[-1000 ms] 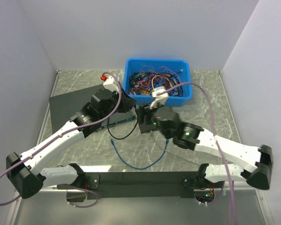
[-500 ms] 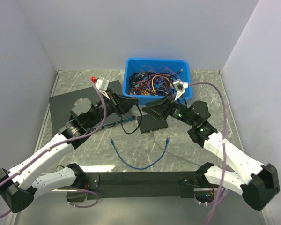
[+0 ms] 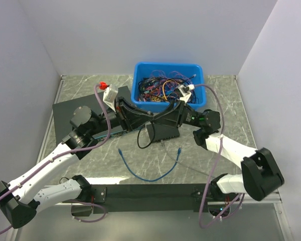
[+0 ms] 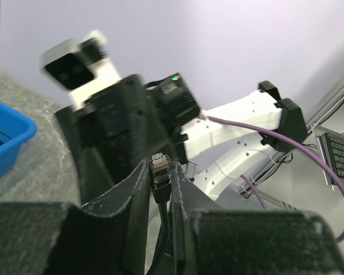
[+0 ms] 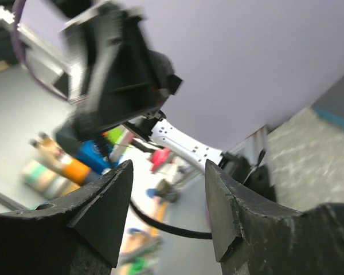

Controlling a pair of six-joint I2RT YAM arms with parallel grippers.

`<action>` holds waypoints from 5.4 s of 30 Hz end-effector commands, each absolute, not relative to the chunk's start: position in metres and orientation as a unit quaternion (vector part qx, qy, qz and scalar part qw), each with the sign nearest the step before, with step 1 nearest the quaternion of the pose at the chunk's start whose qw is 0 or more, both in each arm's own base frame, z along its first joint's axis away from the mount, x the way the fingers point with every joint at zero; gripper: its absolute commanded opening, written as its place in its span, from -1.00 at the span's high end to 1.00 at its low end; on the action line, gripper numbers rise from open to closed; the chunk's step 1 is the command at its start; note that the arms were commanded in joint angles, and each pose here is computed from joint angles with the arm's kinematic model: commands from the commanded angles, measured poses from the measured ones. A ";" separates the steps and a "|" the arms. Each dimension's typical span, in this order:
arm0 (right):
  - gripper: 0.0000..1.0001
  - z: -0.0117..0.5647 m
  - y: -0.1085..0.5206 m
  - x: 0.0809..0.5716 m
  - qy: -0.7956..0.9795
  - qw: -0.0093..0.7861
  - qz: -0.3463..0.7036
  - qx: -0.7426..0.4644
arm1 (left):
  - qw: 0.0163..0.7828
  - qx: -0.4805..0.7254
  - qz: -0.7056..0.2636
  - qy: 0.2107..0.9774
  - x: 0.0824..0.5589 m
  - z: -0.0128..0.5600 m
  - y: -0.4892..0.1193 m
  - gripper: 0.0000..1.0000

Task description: Insert the plug into the switch port

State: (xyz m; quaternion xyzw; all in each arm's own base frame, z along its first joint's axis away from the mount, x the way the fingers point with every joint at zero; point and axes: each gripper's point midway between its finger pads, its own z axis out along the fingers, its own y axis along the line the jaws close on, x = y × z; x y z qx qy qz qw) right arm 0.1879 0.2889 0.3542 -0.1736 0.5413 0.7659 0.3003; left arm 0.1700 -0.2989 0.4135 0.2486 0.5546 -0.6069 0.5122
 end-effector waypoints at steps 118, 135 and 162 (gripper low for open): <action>1.00 0.069 0.210 0.246 0.922 0.352 0.136 -0.092 | 0.443 0.127 -0.380 0.802 0.335 0.192 -0.354 -0.70; 1.00 0.044 0.216 0.238 0.936 0.323 0.138 -0.028 | 0.412 0.128 -0.390 0.814 0.359 0.150 -0.363 -0.66; 1.00 0.033 0.214 0.250 0.936 0.332 0.112 -0.030 | 0.380 0.153 -0.415 0.812 0.366 0.117 -0.377 -0.54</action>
